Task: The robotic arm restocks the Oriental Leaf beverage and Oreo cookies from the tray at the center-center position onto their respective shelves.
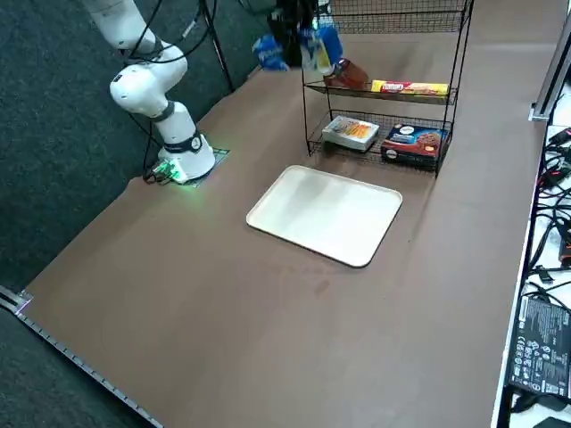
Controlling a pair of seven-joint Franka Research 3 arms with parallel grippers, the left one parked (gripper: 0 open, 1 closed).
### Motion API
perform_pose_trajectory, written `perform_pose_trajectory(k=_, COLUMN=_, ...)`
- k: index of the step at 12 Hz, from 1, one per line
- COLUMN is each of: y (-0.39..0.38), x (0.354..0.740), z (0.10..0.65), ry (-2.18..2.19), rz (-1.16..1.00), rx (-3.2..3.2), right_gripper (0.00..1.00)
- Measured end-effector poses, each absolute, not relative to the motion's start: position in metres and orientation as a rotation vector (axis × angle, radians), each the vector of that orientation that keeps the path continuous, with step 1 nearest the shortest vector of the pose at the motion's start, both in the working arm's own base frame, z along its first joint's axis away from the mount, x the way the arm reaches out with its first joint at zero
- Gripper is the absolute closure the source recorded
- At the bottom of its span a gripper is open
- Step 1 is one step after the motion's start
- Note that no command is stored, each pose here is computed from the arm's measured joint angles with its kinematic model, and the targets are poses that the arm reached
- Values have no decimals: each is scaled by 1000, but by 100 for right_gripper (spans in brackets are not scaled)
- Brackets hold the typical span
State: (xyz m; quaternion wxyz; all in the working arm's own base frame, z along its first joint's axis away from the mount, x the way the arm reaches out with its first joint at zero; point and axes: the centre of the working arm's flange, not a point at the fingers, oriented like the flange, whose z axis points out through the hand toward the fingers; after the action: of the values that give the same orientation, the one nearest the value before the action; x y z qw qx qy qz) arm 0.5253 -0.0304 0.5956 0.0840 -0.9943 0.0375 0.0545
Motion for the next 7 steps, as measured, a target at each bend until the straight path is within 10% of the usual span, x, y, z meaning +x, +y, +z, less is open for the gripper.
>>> perform_pose_trajectory(k=7, y=92, x=517, z=677, ry=259, rz=123, rx=-2826, right_gripper=47)
